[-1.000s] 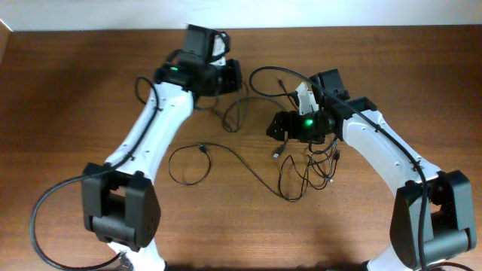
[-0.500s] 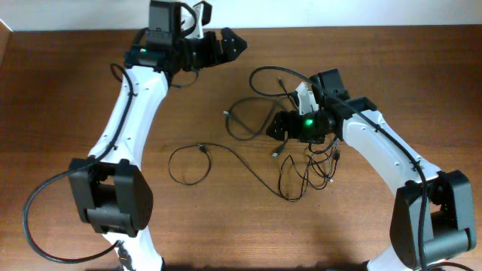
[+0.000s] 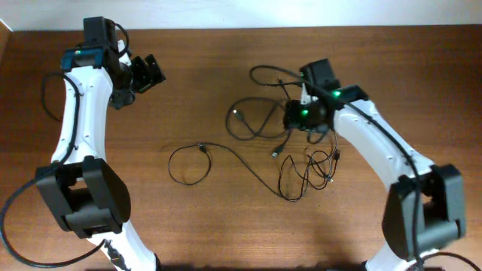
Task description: Untangle cables
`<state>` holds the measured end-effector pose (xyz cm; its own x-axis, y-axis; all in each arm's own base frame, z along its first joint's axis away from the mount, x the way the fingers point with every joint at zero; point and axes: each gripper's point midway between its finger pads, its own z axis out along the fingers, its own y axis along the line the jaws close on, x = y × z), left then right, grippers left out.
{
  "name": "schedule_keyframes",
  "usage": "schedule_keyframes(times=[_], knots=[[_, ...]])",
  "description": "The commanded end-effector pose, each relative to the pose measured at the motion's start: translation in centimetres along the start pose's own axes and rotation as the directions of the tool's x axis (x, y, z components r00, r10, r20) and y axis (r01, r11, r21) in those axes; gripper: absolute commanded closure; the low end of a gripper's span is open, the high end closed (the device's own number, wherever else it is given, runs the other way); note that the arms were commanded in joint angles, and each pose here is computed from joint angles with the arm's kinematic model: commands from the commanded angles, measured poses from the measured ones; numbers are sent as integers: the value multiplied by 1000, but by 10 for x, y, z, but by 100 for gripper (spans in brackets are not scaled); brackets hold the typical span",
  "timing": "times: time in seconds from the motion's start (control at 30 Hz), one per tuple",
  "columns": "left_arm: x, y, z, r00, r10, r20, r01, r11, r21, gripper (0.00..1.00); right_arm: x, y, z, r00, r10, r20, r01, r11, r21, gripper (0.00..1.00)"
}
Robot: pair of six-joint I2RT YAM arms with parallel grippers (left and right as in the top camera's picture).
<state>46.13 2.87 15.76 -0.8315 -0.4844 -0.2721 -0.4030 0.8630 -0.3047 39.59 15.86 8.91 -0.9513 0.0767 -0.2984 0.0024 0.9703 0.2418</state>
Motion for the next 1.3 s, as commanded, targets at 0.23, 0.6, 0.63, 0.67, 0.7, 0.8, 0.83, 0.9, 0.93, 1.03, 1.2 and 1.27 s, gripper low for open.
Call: schedule_keyframes(times=[0.23,0.6,0.63,0.67,0.7,0.8,0.83,0.9,0.93,1.03,1.2,1.27], knots=[[-2,2,-1,1000,14,13,-14,1000,-23,1,-36,82,-60,947,-315,69,312,949,45,48],[-2,2,-1,1000,14,13,-14,1000,-23,1,-39,79,-32,673,-739,-6,738,671,66,1],[-2,2,-1,1000,14,13,-14,1000,-23,1,-36,77,-27,602,-798,-27,798,600,60,1],[-2,2,-1,1000,14,13,-14,1000,-23,1,-34,70,-17,493,-868,-61,870,491,45,1],[-2,2,-1,1000,14,13,-14,1000,-23,1,-33,66,-9,436,-896,-80,900,435,32,1],[-2,2,-1,1000,14,13,-14,1000,-23,1,-31,52,13,322,-939,-124,946,325,-6,1],[-2,2,-1,1000,14,13,-14,1000,-23,1,-30,48,23,293,-946,-135,954,298,-19,1],[-2,2,-1,1000,14,13,-14,1000,-23,1,-26,39,44,279,-946,-165,956,290,-47,1],[-2,2,-1,1000,14,13,-14,1000,-23,1,-26,38,49,279,-945,-168,955,291,-49,2],[-2,2,-1,1000,14,13,-14,1000,-23,1,-30,35,75,285,-944,-164,954,296,-43,2],[-2,2,-1,1000,14,12,-14,1000,-23,1,-25,27,100,288,-940,-184,951,304,-62,1],[-2,2,-1,1000,14,13,-14,1000,-23,1,-20,28,106,291,-940,-178,947,309,-89,2]])
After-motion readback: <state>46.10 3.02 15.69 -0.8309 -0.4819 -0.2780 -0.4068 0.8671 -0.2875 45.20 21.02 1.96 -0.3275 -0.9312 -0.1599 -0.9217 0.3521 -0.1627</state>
